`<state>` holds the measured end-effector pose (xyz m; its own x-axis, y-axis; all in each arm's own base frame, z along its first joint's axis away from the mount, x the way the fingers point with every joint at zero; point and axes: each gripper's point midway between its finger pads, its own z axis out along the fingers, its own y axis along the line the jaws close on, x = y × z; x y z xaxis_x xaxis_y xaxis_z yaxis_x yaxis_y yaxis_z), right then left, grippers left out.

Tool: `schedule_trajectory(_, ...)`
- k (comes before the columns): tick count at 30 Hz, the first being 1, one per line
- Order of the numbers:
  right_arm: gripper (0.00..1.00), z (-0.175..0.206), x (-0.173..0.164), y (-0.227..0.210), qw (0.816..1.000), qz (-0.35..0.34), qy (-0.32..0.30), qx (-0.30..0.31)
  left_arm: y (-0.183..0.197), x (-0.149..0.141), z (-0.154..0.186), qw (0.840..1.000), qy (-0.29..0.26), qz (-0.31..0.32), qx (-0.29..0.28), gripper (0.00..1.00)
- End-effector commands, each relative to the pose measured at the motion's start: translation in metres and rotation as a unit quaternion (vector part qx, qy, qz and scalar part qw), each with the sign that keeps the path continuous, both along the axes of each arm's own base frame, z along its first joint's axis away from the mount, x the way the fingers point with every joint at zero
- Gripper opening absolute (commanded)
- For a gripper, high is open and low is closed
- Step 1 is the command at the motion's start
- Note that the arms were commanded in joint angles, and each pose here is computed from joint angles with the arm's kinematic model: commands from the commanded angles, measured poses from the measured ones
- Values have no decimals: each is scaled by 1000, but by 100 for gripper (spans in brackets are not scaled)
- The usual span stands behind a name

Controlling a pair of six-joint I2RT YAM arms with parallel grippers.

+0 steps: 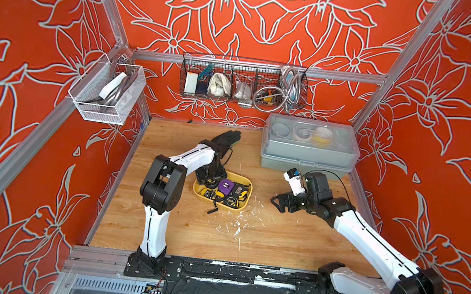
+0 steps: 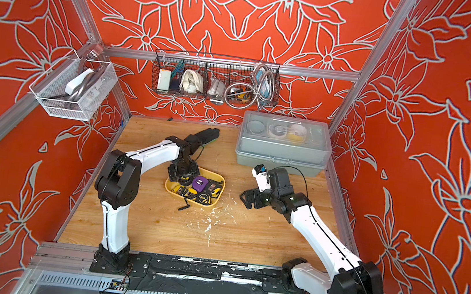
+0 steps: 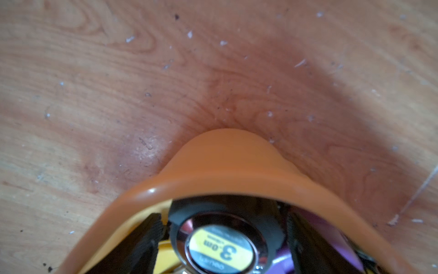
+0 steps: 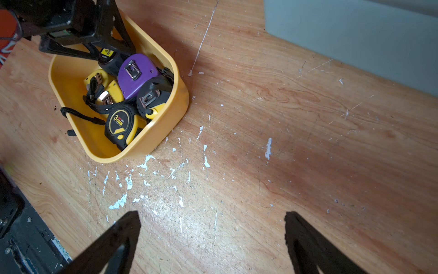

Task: Take the tape measure out of the storage box
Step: Pick up the tape measure from the storage box.

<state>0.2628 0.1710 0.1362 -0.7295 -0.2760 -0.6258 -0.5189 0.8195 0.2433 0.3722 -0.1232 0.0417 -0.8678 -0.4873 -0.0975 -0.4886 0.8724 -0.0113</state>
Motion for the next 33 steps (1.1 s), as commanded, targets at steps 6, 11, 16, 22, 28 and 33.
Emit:
schedule_trajectory(6,97,-3,4,5,1000,8,1,-5,15,-32,-25,997,72,8,32,74)
schedule_trajectory(11,97,-1,4,5,1000,8,1,-3,13,-33,-24,997,71,1,28,56)
schedule_trajectory(16,97,5,-3,15,999,33,-3,31,10,-27,7,999,28,-27,13,42)
schedule_trajectory(22,96,45,-18,54,977,119,-57,169,-1,-20,62,997,-49,-54,-33,35)
schedule_trajectory(28,92,73,-15,71,952,133,-122,246,-19,-27,112,989,-93,-38,-108,35)
schedule_trajectory(33,89,78,-14,103,945,159,-121,257,-31,-38,138,981,-113,-27,-157,36)
